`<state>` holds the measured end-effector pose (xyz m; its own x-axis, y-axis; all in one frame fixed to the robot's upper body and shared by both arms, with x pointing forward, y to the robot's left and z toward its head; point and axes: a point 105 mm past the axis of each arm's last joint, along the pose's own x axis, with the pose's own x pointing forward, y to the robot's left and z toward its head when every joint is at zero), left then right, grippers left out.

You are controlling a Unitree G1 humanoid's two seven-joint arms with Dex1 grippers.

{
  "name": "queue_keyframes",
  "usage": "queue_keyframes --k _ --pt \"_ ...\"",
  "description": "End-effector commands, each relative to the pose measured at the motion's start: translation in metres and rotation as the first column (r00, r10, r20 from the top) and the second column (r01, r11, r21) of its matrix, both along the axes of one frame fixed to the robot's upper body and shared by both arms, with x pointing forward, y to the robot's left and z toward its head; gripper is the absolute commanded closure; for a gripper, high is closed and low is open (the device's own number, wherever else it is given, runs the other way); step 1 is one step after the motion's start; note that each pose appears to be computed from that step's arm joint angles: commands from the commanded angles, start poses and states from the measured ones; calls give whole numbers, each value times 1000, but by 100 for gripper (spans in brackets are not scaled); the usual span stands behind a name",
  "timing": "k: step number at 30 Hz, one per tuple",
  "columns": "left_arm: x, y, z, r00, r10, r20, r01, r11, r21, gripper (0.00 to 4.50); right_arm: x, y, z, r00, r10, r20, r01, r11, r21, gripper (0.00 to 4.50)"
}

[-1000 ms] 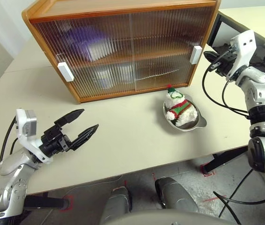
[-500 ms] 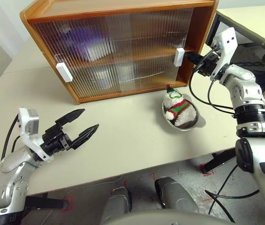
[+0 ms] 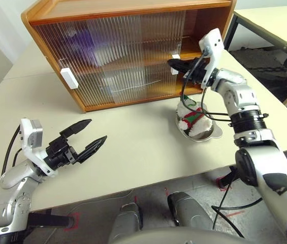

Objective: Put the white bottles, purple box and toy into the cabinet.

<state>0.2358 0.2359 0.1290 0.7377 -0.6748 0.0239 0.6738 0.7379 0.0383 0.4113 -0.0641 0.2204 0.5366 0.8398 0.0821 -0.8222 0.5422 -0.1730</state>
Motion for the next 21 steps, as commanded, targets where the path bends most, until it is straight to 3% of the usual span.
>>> queue_keyframes --k 1,13,21 --pt "-2 0 -4 1000 2 -17 -2 1000 5 0 -1 9 -1 1000 26 12 -26 1000 -8 445" --pt "-4 2 -4 1000 4 -23 -4 1000 3 0 3 -47 12 994 -97 58 100 993 -57 445" --pt "-1 -2 -1 1000 -19 -24 19 1000 1 0 9 -48 4 988 -147 39 149 987 -51 445"
